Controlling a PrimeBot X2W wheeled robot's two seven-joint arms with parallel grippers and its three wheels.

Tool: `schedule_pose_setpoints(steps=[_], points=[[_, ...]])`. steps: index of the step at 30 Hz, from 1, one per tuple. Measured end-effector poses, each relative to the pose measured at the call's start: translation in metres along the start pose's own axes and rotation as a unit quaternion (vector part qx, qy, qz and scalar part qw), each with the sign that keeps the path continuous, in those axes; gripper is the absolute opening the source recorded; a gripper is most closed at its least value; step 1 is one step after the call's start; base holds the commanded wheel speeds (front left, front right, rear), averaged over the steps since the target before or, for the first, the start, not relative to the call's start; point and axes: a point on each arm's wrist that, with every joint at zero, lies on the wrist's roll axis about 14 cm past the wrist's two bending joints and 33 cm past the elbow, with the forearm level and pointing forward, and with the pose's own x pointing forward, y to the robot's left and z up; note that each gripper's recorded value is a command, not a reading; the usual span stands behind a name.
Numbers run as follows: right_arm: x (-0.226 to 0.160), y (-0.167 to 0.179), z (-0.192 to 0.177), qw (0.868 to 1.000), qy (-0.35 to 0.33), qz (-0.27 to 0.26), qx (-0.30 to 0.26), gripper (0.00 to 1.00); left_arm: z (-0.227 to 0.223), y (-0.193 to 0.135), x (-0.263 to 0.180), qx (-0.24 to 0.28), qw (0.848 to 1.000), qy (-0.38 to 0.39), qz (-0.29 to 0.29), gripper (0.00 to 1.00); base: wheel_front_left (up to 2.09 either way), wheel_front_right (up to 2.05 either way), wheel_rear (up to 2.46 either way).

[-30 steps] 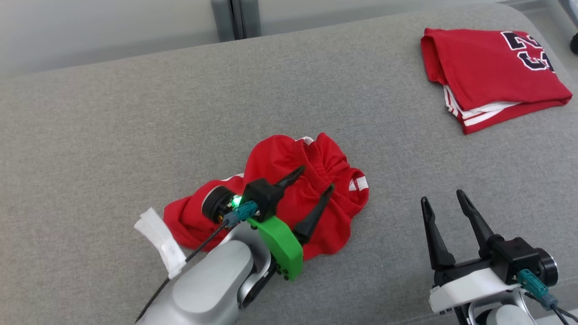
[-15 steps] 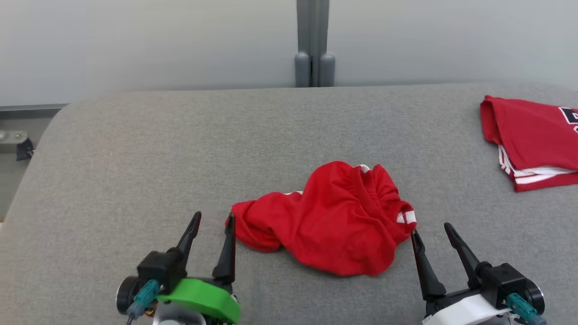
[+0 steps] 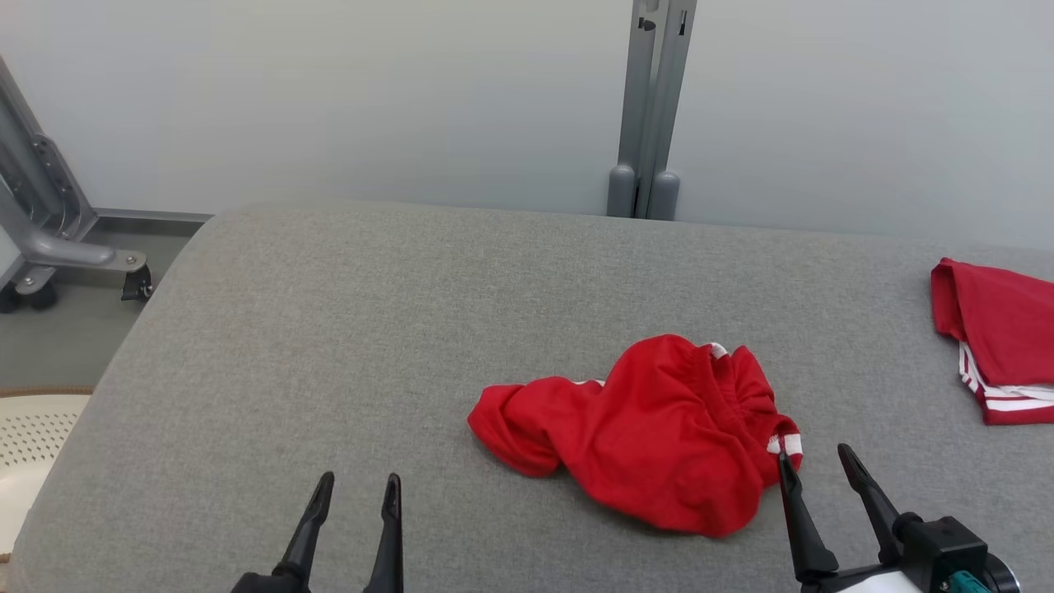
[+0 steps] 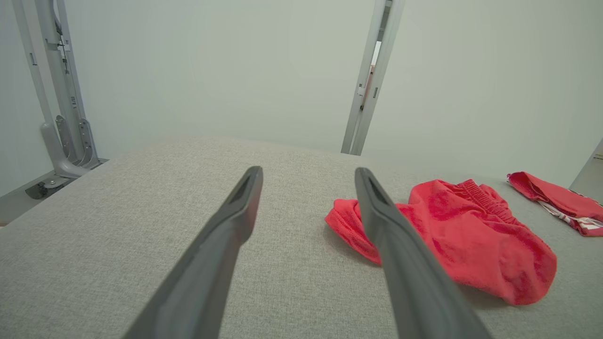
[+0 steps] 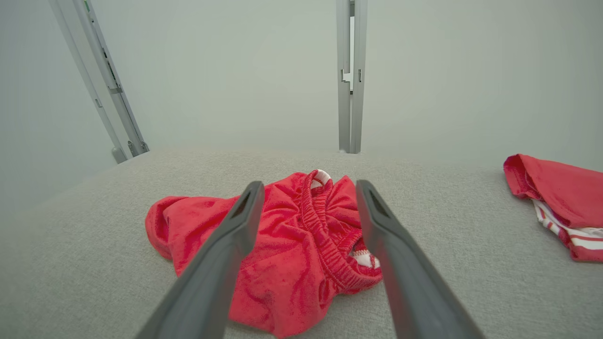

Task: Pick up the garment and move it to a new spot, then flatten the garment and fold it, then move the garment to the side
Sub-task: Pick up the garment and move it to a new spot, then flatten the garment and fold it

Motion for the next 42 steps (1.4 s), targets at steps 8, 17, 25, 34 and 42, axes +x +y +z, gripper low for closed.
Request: schedule_pose_setpoints(steps=[8, 17, 25, 34, 42], points=[[-0.015, -0.015, -0.004, 1.0, 0.007, -0.029, -0.001, 1.0, -0.008, -0.007, -0.005, 0.031, 0.999, 0.011, -0.021, 1.0, 0.0, 0.0, 0.0], [-0.019, -0.022, -0.005, 0.999, 0.009, -0.042, -0.003, 1.0, -0.012, -0.008, -0.003, 0.037, 0.999, 0.018, -0.027, 1.0, 0.0, 0.0, 0.0], [-0.021, -0.024, -0.005, 0.999, 0.008, -0.046, -0.002, 1.0, -0.014, -0.011, -0.003, 0.035, 0.999, 0.02, -0.032, 1.0, 0.0, 0.0, 0.0], [-0.021, -0.025, -0.003, 0.999, 0.006, -0.047, -0.002, 1.0, -0.014, -0.015, -0.004, 0.03, 0.999, 0.02, -0.036, 1.0, 0.0, 0.0, 0.0], [-0.023, -0.026, -0.001, 0.999, 0.003, -0.05, -0.002, 1.0, -0.015, -0.019, -0.004, 0.029, 0.999, 0.02, -0.041, 1.0, 0.0, 0.0, 0.0]])
